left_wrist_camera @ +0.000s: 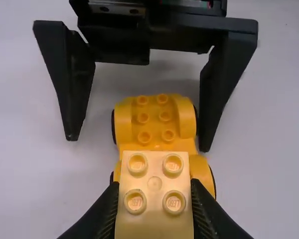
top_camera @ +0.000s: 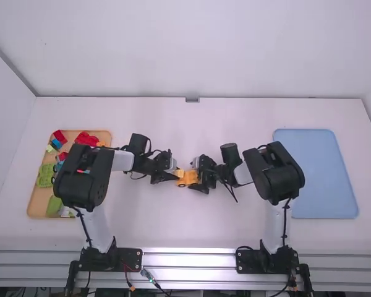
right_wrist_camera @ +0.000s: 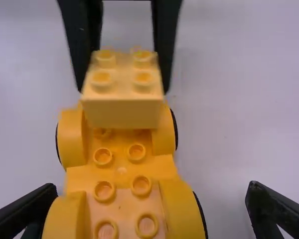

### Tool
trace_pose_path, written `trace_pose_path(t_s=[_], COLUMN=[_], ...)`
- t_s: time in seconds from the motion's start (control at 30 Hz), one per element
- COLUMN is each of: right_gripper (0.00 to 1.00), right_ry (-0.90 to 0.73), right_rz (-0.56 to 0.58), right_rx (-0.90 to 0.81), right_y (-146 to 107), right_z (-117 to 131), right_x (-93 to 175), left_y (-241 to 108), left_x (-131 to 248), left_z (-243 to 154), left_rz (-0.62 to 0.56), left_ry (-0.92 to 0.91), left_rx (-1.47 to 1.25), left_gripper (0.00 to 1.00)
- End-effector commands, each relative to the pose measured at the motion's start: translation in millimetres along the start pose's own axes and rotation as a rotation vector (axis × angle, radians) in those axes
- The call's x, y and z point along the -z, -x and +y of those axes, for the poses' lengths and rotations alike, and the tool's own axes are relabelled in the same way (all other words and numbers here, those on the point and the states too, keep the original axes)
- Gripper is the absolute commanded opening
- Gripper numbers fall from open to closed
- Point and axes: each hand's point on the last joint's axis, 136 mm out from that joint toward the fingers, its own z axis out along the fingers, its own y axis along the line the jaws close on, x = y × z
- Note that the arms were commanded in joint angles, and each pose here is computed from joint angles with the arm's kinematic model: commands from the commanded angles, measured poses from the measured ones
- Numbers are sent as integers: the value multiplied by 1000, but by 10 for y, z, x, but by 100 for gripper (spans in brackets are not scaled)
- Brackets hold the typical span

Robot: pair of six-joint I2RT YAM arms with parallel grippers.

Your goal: Assemble lego blocks to make yellow taxi

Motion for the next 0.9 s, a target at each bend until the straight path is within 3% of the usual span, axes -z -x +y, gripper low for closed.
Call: trace_pose_path(t_s=[0.0,0.3,0.47,0.67,0.7,0.73,0.87], right_gripper=[99,100,75,63,65,98,99], right_ry=[12,8,-3,-22,-21,-22,-58], right_rz=[-2,-2,12,36,36,36,52], right_rx=[-2,4,4,2,3,3,21], right_y=[-29,-24,-47,-90,-89,-89,-89], right_z=[19,11,-6,-35,-33,-39,-152], right_x=[-20,-22,-24,-24,-26,-23,-19], left_y=[85,147,186,130,112,82,75], left_x=[60,-55,-110,-85,-83,-80,-91], left_z=[148,69,41,73,87,108,106], left_rz=[35,39,39,65,75,93,102], left_ry=[58,37,26,44,52,65,66], left_rx=[38,47,29,45,58,78,84], left_gripper=[2,2,2,2,2,2,2])
